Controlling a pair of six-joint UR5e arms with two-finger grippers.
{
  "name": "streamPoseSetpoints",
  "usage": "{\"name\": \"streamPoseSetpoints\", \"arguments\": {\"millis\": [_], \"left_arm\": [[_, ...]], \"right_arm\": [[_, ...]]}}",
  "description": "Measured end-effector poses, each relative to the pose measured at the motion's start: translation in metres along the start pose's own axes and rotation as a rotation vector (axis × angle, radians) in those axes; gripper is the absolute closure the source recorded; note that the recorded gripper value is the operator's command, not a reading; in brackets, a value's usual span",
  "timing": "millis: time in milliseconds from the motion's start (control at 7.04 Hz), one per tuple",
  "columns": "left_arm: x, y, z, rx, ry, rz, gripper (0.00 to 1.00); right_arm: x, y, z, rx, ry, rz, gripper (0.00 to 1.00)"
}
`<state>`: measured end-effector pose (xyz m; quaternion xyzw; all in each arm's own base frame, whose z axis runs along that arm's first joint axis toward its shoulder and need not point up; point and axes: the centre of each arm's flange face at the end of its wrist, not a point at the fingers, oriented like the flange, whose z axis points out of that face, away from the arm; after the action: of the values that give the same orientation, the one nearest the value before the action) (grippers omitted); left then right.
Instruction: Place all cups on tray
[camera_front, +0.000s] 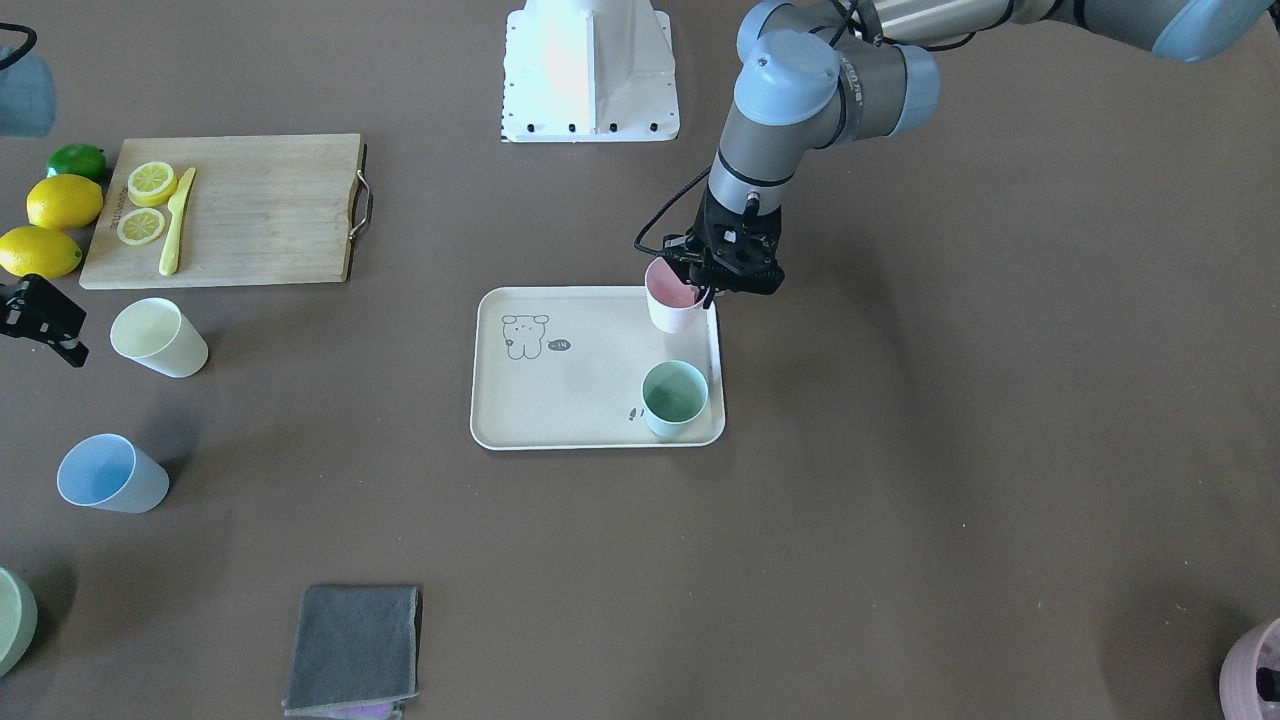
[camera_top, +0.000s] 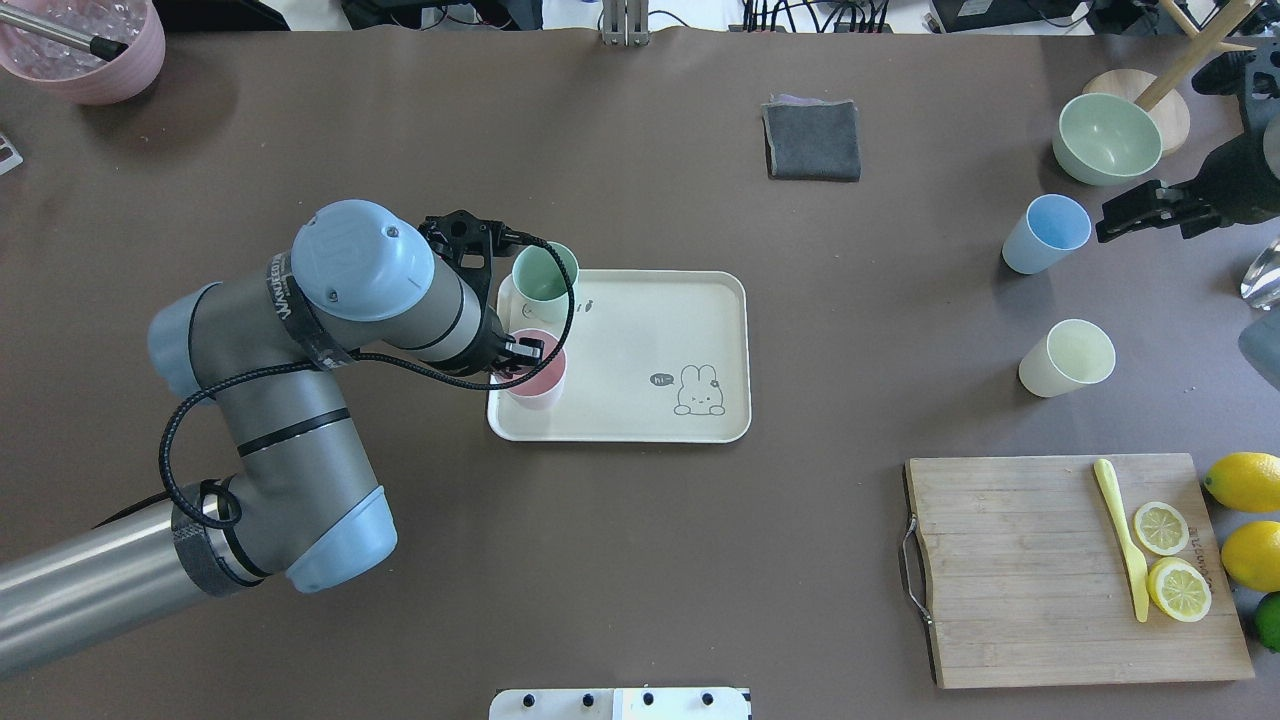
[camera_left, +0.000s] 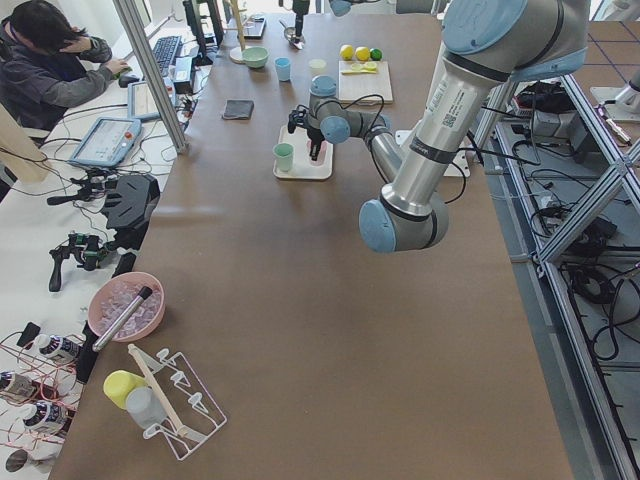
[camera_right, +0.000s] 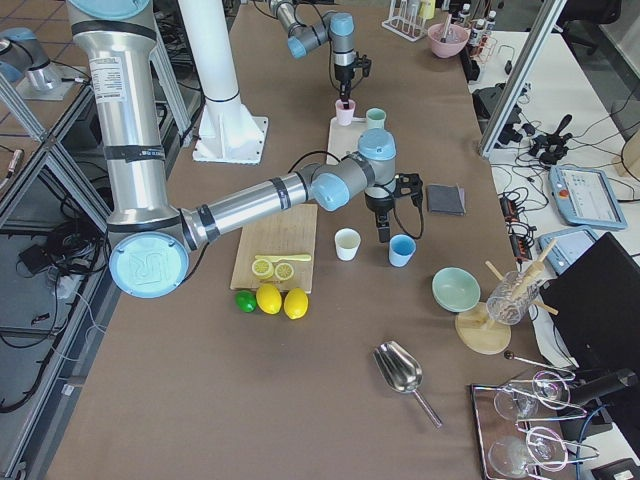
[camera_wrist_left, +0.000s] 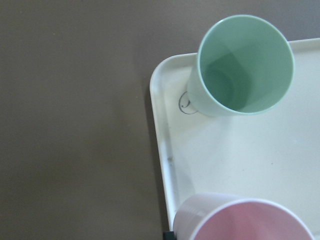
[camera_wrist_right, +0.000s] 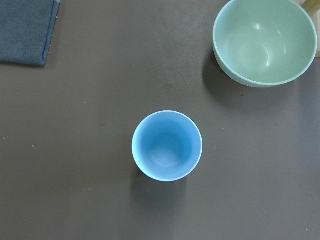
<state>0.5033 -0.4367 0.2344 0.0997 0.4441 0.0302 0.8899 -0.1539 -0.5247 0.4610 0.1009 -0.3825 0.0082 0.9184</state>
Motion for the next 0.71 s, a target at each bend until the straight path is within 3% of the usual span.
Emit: {"name": "streamPoseSetpoints", "arguments": {"millis": [426, 711], "left_arm": [[-0.007, -0.017, -0.020, 0.082, 0.022, -0.004, 0.02], [-0.076, -0.063, -0.059, 0.050, 0.037, 0.034, 0.02]], "right_arm": [[-0.005, -0.024, 0.024, -0.016, 0.021, 0.002, 0.00], [-0.009, -0.052, 0.046, -0.029, 0.037, 0.004, 0.00]]}}
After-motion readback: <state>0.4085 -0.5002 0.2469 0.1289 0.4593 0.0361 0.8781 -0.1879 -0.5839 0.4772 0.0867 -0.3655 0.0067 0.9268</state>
